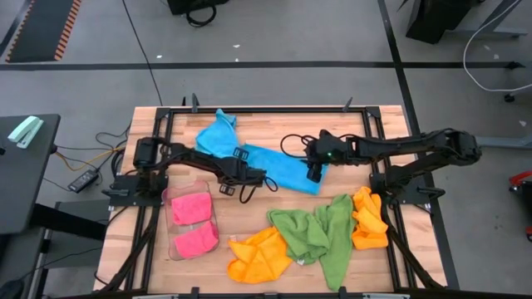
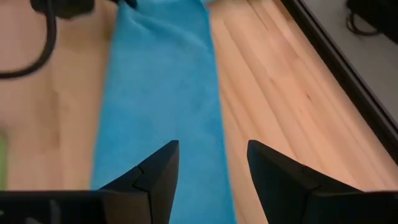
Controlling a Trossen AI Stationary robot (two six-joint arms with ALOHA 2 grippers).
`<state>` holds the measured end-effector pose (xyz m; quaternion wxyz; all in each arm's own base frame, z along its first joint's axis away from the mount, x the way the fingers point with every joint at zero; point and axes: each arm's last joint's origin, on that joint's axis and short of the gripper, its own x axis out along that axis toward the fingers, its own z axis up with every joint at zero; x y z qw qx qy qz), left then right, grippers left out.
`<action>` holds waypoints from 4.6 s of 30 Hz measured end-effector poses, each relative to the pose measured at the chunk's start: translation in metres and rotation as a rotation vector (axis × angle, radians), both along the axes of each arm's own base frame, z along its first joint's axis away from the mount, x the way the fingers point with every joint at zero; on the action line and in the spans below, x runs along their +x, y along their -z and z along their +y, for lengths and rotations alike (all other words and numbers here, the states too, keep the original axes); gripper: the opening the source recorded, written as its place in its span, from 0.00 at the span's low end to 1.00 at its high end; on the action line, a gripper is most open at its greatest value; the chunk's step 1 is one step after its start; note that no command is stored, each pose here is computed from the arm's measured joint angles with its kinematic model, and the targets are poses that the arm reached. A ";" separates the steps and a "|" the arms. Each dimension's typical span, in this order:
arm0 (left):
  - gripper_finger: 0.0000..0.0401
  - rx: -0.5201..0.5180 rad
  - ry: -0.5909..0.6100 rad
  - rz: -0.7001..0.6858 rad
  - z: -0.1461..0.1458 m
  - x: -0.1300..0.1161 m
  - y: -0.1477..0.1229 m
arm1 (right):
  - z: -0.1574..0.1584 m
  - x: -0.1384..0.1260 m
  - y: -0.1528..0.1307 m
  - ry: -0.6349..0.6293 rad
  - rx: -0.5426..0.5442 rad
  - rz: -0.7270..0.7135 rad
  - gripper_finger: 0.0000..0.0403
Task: Fold microfiber towels
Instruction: Fold the bottom blue microfiber cloth
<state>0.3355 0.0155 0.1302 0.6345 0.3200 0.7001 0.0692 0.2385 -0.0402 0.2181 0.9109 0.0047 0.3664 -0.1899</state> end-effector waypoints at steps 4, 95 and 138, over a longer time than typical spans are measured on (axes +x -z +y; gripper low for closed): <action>0.09 -0.005 0.040 0.007 -0.005 -0.001 -0.006 | 0.010 0.009 0.008 -0.051 0.005 -0.058 0.50; 0.50 -0.007 0.158 0.062 0.042 -0.053 -0.063 | 0.021 -0.012 0.056 -0.161 0.156 0.085 0.50; 0.40 -0.042 1.036 -0.224 0.050 -0.005 -0.041 | 0.020 -0.003 0.046 -0.175 0.130 -0.048 0.50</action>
